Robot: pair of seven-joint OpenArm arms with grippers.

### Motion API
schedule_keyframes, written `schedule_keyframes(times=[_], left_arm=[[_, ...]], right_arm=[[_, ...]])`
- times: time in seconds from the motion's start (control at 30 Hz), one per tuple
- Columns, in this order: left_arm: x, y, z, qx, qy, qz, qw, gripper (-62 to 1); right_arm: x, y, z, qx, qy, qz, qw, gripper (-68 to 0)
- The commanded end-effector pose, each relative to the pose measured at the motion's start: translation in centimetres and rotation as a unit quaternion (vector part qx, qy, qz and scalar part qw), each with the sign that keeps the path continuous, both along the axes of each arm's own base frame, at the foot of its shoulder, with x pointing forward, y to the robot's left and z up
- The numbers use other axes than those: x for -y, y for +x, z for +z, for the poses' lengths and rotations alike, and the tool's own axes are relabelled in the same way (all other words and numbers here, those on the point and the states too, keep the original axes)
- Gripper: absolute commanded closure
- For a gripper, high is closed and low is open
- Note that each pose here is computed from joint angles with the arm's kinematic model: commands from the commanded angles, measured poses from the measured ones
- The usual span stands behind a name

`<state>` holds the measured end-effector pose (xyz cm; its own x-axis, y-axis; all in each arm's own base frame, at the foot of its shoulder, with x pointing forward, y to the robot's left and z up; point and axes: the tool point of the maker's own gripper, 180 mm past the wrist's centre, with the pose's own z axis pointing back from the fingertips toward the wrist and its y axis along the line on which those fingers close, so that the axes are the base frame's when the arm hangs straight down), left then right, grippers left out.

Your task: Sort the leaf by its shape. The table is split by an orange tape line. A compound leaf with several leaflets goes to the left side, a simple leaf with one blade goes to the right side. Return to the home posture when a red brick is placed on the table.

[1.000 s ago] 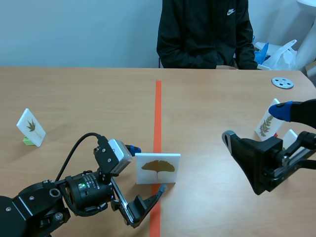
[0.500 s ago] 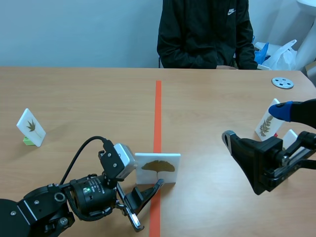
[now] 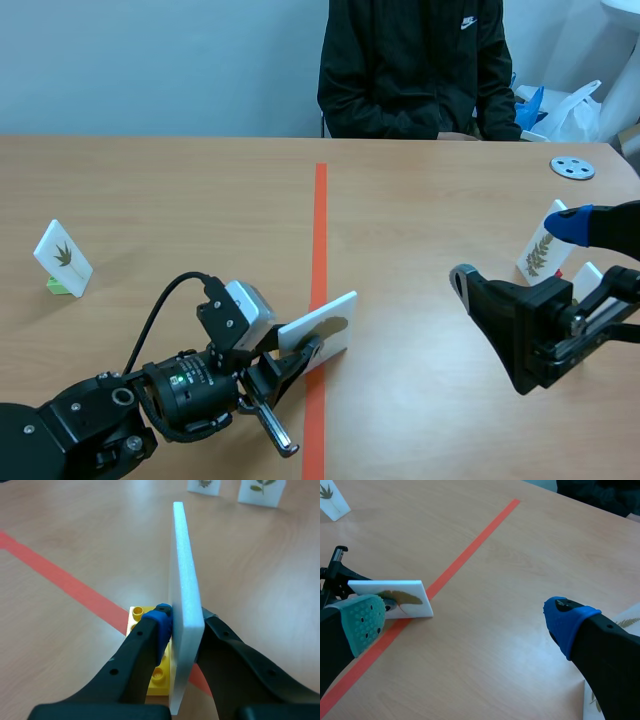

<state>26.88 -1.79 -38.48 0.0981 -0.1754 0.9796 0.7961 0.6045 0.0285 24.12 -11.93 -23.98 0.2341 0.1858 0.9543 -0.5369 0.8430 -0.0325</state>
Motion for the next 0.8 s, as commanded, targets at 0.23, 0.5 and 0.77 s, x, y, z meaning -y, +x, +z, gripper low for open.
schedule_keyframes(times=[0.23,0.5,0.77], left_arm=[[-1.2,-0.6,4.8,0.017,-0.053,0.013,0.9984,-4.0],[-6.0,-0.5,7.8,-0.01,-0.097,0.107,0.9894,-4.2],[-10.1,-0.8,10.8,-0.001,-0.134,0.172,0.9758,-4.2]], right_arm=[[0.0,0.4,0.6,0.012,0.007,-0.001,0.9999,-67.9],[0.0,0.4,0.6,0.012,0.007,-0.001,0.9999,-67.9],[0.0,0.4,0.6,0.012,0.007,-0.001,0.9999,-67.9]])
